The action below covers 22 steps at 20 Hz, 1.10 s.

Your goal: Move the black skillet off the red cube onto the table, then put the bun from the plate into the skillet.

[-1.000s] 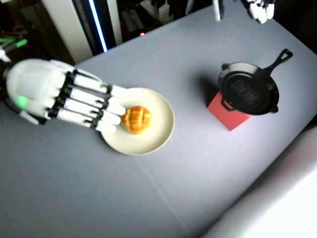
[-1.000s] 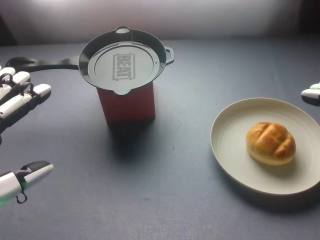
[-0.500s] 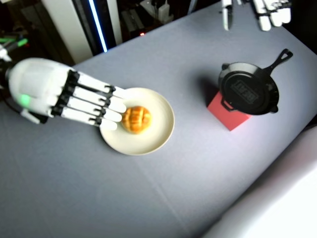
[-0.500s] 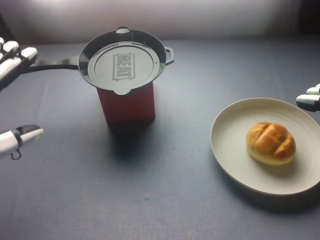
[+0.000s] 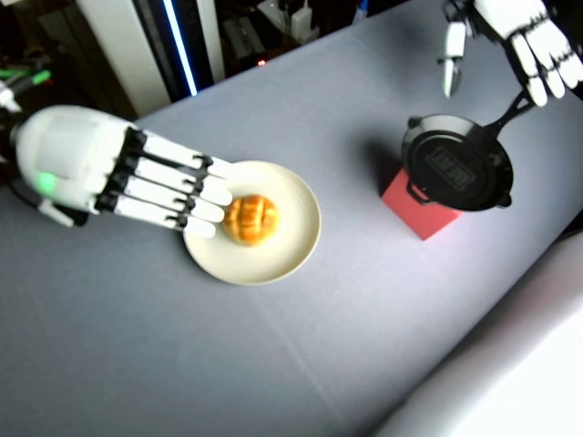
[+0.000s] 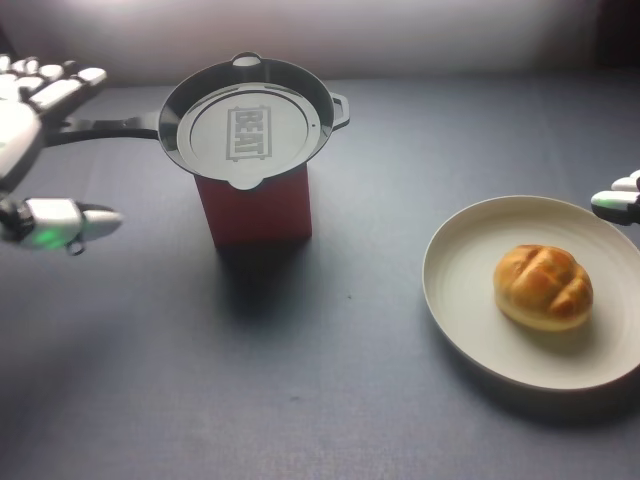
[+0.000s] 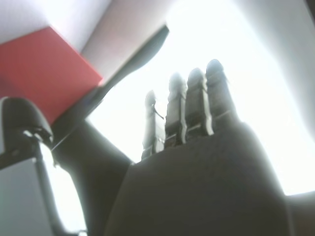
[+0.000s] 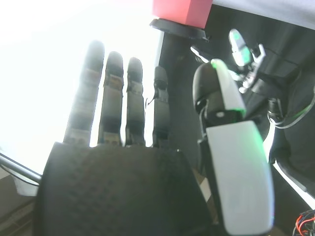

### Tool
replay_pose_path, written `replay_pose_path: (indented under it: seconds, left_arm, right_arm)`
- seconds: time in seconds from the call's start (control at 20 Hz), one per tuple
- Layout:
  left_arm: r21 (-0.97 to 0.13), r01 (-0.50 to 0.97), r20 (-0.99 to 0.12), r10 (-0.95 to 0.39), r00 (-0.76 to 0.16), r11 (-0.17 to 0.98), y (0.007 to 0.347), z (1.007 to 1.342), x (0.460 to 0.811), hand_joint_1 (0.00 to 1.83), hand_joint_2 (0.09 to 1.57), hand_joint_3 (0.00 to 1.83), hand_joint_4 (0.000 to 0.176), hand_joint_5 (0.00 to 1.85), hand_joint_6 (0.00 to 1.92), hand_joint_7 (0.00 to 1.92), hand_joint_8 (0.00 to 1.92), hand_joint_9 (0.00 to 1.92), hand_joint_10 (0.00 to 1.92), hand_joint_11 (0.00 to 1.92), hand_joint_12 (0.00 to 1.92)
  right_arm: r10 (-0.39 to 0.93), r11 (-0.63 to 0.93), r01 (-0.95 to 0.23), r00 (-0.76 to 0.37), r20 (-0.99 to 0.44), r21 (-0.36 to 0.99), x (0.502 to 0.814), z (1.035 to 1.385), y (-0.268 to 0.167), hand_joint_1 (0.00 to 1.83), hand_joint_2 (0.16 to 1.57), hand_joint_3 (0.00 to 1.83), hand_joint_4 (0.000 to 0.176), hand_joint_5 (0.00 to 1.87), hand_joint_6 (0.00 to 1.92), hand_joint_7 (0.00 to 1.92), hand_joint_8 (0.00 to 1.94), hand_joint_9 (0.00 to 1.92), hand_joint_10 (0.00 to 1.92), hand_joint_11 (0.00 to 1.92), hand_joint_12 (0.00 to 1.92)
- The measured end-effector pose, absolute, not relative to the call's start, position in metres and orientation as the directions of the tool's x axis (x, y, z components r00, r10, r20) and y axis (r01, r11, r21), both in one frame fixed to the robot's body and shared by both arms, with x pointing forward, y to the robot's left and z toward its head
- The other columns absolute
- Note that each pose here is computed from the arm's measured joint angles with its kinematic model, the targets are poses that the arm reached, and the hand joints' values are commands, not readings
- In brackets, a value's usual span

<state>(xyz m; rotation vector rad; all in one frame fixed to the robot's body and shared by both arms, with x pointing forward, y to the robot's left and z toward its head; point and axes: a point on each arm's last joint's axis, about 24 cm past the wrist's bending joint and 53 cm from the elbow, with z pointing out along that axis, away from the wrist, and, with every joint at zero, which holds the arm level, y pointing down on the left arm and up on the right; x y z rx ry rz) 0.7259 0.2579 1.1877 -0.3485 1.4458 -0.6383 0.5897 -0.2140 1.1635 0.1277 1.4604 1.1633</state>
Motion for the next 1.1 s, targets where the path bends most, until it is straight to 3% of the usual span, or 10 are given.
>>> replay_pose_path:
  seconds: [0.25, 0.4, 0.5, 0.55, 0.6, 0.7, 0.75, 0.8, 0.95, 1.1]
  left_arm:
    - [-0.559, 0.205, -0.826, -0.562, -0.046, 0.804, 0.234, 1.193, 0.755, 0.82, 0.92, 0.00, 0.160, 0.22, 0.01, 0.21, 0.01, 0.14, 0.01, 0.04, 0.03]
    - [-0.568, 0.197, -0.822, -0.565, -0.077, 0.799, 0.225, 1.190, 0.769, 0.90, 0.98, 0.01, 0.036, 0.54, 0.02, 0.54, 0.02, 0.46, 0.02, 0.14, 0.48]
    - [-0.589, 0.175, -0.808, -0.583, -0.090, 0.789, 0.225, 1.186, 0.780, 0.93, 1.04, 0.00, 0.000, 0.77, 0.01, 0.78, 0.01, 0.69, 0.02, 0.23, 0.64]
    - [-0.597, 0.164, -0.802, -0.589, -0.101, 0.785, 0.224, 1.183, 0.785, 1.01, 1.09, 0.00, 0.102, 0.95, 0.76, 0.94, 0.02, 0.81, 0.02, 0.27, 0.88]
    - [-0.598, 0.161, -0.801, -0.589, -0.108, 0.785, 0.224, 1.182, 0.786, 1.03, 1.10, 0.00, 0.140, 0.99, 0.91, 1.05, 0.03, 0.90, 0.04, 0.30, 1.12]
    - [-0.599, 0.161, -0.801, -0.589, -0.110, 0.784, 0.223, 1.182, 0.786, 0.87, 1.08, 0.01, 0.000, 1.26, 0.64, 1.50, 0.22, 1.28, 0.71, 0.85, 1.48]
    - [-0.600, 0.161, -0.800, -0.590, -0.108, 0.784, 0.223, 1.183, 0.787, 0.87, 1.08, 0.01, 0.000, 1.26, 0.64, 1.50, 0.22, 1.28, 0.71, 0.85, 1.48]
    - [-0.606, 0.161, -0.796, -0.598, -0.099, 0.779, 0.223, 1.184, 0.787, 0.72, 1.11, 0.00, 0.000, 1.18, 1.41, 1.28, 1.43, 1.25, 1.68, 1.14, 1.85]
    - [-0.626, 0.169, -0.779, -0.619, -0.094, 0.762, 0.221, 1.187, 0.786, 0.77, 1.21, 0.01, 0.000, 1.12, 1.90, 1.20, 1.90, 1.31, 1.91, 1.39, 1.92]
    - [-0.649, 0.195, -0.757, -0.648, -0.078, 0.735, 0.216, 1.192, 0.781, 1.33, 1.30, 0.00, 0.000, 1.19, 1.92, 1.36, 1.92, 1.50, 1.92, 1.55, 1.92]
  right_arm:
    - [0.657, 0.496, -0.521, -0.298, -0.692, 0.695, 0.589, 1.160, -0.213, 0.73, 1.28, 0.00, 0.058, 0.46, 0.01, 0.44, 0.01, 0.42, 0.01, 0.42, 0.14]
    - [0.655, 0.490, -0.526, -0.304, -0.692, 0.695, 0.589, 1.159, -0.211, 0.71, 1.28, 0.00, 0.044, 0.46, 0.01, 0.44, 0.01, 0.43, 0.01, 0.43, 0.14]
    - [0.656, 0.488, -0.520, -0.311, -0.688, 0.701, 0.589, 1.155, -0.211, 0.74, 1.28, 0.00, 0.035, 0.48, 0.01, 0.47, 0.01, 0.46, 0.01, 0.46, 0.14]
    - [0.655, 0.486, -0.520, -0.314, -0.687, 0.702, 0.589, 1.155, -0.210, 0.72, 1.28, 0.00, 0.039, 0.47, 0.00, 0.46, 0.00, 0.46, 0.01, 0.44, 0.13]
    - [0.651, 0.487, -0.524, -0.316, -0.690, 0.699, 0.589, 1.155, -0.210, 0.72, 1.28, 0.00, 0.044, 0.47, 0.00, 0.46, 0.00, 0.45, 0.01, 0.44, 0.13]
    - [0.652, 0.484, -0.524, -0.319, -0.688, 0.701, 0.589, 1.155, -0.210, 0.73, 1.28, 0.00, 0.060, 0.48, 0.00, 0.48, 0.01, 0.48, 0.01, 0.46, 0.13]
    - [0.652, 0.483, -0.523, -0.320, -0.687, 0.702, 0.589, 1.155, -0.210, 0.73, 1.28, 0.00, 0.060, 0.48, 0.00, 0.48, 0.01, 0.48, 0.01, 0.46, 0.13]
    - [0.653, 0.483, -0.523, -0.320, -0.687, 0.703, 0.589, 1.155, -0.210, 0.70, 1.28, 0.00, 0.062, 0.48, 0.00, 0.48, 0.00, 0.48, 0.01, 0.47, 0.14]
    - [0.651, 0.481, -0.523, -0.324, -0.687, 0.703, 0.588, 1.154, -0.209, 0.69, 1.28, 0.00, 0.052, 0.49, 0.00, 0.49, 0.01, 0.49, 0.01, 0.48, 0.14]
    - [0.648, 0.481, -0.522, -0.329, -0.687, 0.704, 0.588, 1.153, -0.208, 0.70, 1.29, 0.00, 0.055, 0.49, 0.00, 0.50, 0.00, 0.49, 0.00, 0.45, 0.14]
